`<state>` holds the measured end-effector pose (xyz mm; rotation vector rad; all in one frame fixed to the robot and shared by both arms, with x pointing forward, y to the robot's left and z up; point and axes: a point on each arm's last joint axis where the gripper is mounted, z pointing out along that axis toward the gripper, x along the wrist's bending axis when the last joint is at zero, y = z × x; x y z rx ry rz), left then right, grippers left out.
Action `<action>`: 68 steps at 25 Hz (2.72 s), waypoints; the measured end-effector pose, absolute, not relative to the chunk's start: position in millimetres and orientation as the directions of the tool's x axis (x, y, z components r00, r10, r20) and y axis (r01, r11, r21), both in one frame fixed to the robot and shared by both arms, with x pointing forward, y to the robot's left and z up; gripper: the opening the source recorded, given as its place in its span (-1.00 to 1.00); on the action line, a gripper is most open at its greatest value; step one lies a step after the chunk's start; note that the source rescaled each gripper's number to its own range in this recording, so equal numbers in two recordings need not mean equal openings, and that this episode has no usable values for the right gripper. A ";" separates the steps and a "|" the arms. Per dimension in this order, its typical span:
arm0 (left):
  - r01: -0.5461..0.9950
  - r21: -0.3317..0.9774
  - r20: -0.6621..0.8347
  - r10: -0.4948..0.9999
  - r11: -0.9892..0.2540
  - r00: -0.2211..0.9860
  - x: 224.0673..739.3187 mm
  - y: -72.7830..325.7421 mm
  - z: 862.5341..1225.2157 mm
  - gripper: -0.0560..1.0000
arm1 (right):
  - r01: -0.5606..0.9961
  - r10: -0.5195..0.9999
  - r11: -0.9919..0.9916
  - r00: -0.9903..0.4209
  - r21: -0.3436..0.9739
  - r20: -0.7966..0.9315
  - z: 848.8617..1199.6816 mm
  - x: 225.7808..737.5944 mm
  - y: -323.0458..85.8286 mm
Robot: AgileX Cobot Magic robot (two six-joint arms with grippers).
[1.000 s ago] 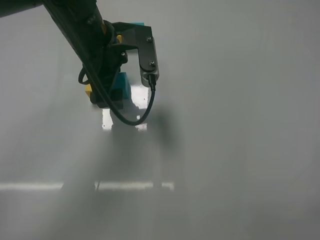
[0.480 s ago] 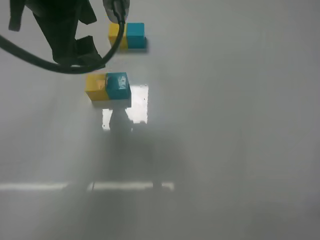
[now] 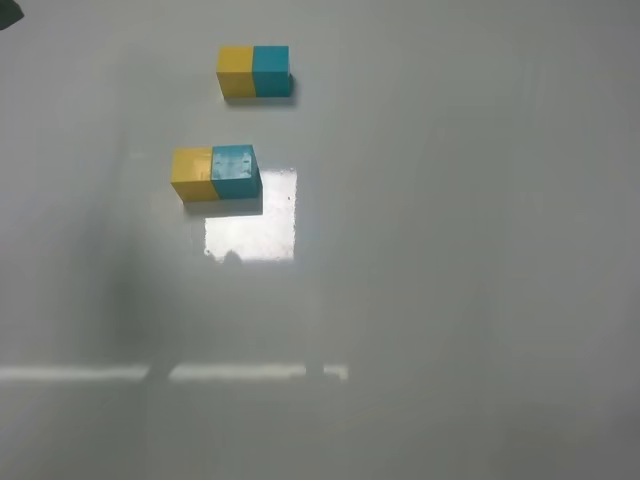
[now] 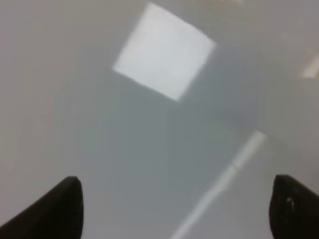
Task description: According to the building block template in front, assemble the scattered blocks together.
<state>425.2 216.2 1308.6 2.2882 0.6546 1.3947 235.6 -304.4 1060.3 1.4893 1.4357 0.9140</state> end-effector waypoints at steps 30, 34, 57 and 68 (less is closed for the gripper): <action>0.507 0.860 0.085 0.996 -0.067 -0.013 237.2 287.7 1102.5 0.48 | 0.373 0.996 0.023 0.073 0.928 -0.054 1060.3 235.6 -304.4; 0.485 0.872 0.032 0.997 -0.064 0.074 232.1 283.3 1089.9 0.48 | 0.373 0.996 0.023 0.073 0.928 -0.054 1060.3 235.6 -304.4; 0.524 0.849 -0.056 0.997 0.071 -0.044 244.5 297.1 1054.5 0.47 | 0.373 0.996 0.023 0.073 0.928 -0.054 1060.3 235.6 -304.4; 0.438 0.895 -0.076 0.996 0.091 -0.052 233.5 296.5 1053.8 0.47 | 0.373 0.996 0.023 0.073 0.928 -0.054 1060.3 235.6 -304.4</action>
